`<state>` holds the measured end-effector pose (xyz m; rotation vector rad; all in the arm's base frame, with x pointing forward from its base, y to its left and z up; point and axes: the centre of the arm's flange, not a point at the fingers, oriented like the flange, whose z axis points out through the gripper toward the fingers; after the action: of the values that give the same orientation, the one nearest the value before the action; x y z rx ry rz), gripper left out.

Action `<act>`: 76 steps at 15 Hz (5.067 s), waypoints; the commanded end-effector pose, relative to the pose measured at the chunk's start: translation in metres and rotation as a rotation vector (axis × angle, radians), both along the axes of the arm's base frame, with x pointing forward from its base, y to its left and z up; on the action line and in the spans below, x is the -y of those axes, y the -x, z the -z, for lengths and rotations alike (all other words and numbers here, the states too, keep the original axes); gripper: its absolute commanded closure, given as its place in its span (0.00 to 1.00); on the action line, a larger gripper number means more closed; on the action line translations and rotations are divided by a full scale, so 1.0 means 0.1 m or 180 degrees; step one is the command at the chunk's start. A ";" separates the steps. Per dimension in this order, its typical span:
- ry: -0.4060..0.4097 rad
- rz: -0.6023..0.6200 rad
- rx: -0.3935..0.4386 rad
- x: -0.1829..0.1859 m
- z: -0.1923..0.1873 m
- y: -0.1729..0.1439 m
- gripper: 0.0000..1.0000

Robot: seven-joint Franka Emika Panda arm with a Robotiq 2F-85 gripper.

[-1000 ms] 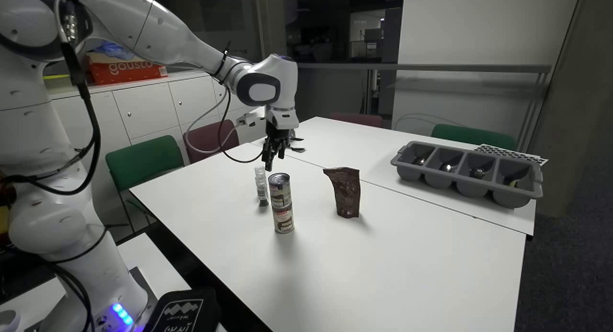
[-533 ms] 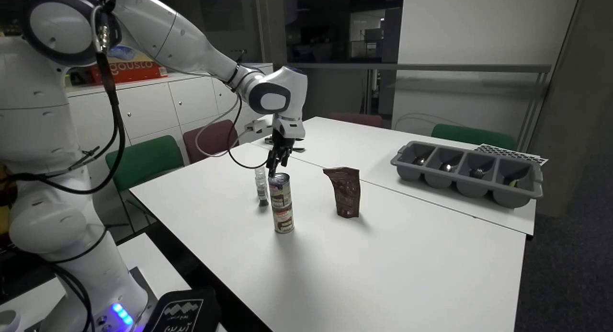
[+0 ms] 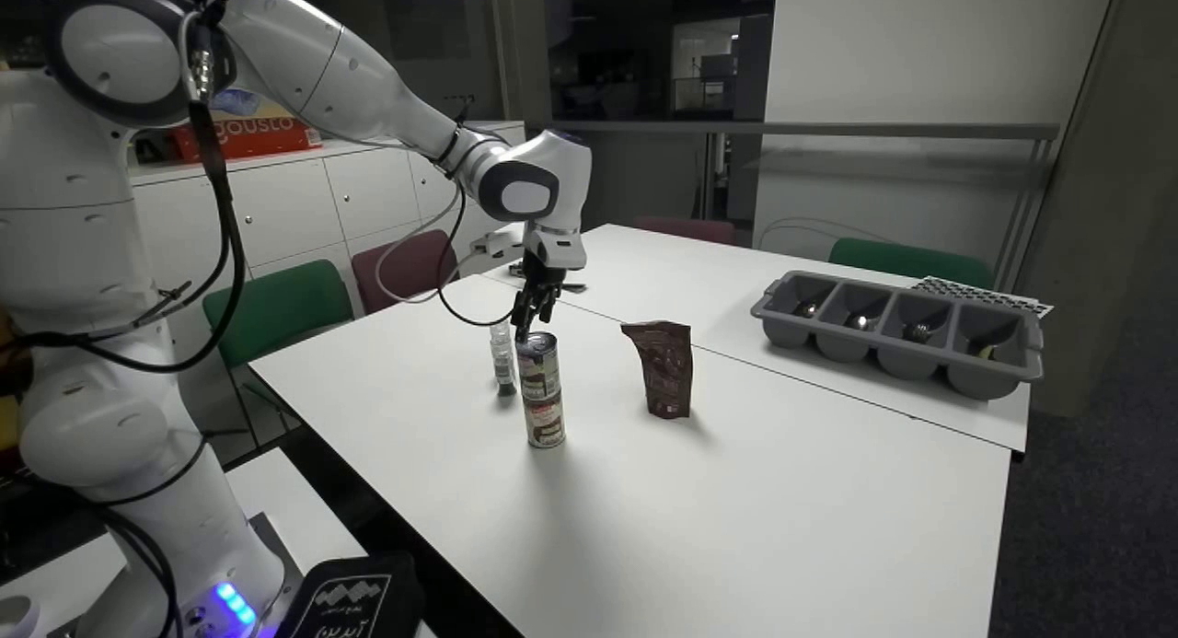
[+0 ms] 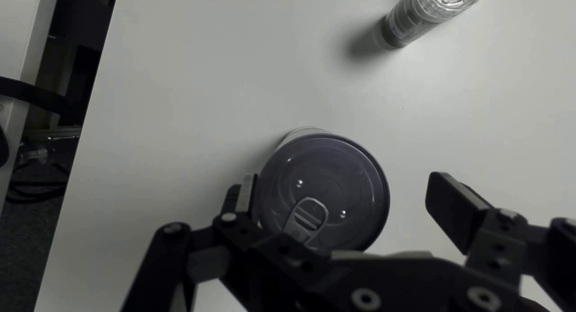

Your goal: Unstack the cans and put them beside each other

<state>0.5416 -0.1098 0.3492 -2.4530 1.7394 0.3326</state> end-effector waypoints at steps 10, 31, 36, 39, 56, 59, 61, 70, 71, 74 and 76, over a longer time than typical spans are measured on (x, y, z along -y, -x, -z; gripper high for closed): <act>-0.0120 -0.0126 -0.0059 0.08 0.11 0.17 0.00; -0.0129 -0.0284 -0.0088 0.09 0.30 0.02 0.00; -0.0112 -0.0322 -0.0097 0.06 0.33 0.02 0.00; -0.0094 -0.0335 -0.0078 0.05 0.34 0.02 0.00; -0.0073 -0.0362 -0.0041 0.17 0.35 0.04 0.00; -0.0040 -0.0385 -0.0030 0.16 0.35 0.05 0.25; -0.0020 -0.0405 0.0017 0.17 0.34 0.05 0.34; 0.0059 -0.0441 0.0173 0.11 0.21 0.19 0.43; 0.0086 -0.0444 0.0207 0.09 0.17 0.22 0.43; 0.0150 -0.0474 0.0279 0.01 0.09 0.30 0.43; 0.0185 -0.0506 0.0321 -0.05 0.03 0.35 0.43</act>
<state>0.5303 -0.1143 0.3217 -2.5888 1.5614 0.2575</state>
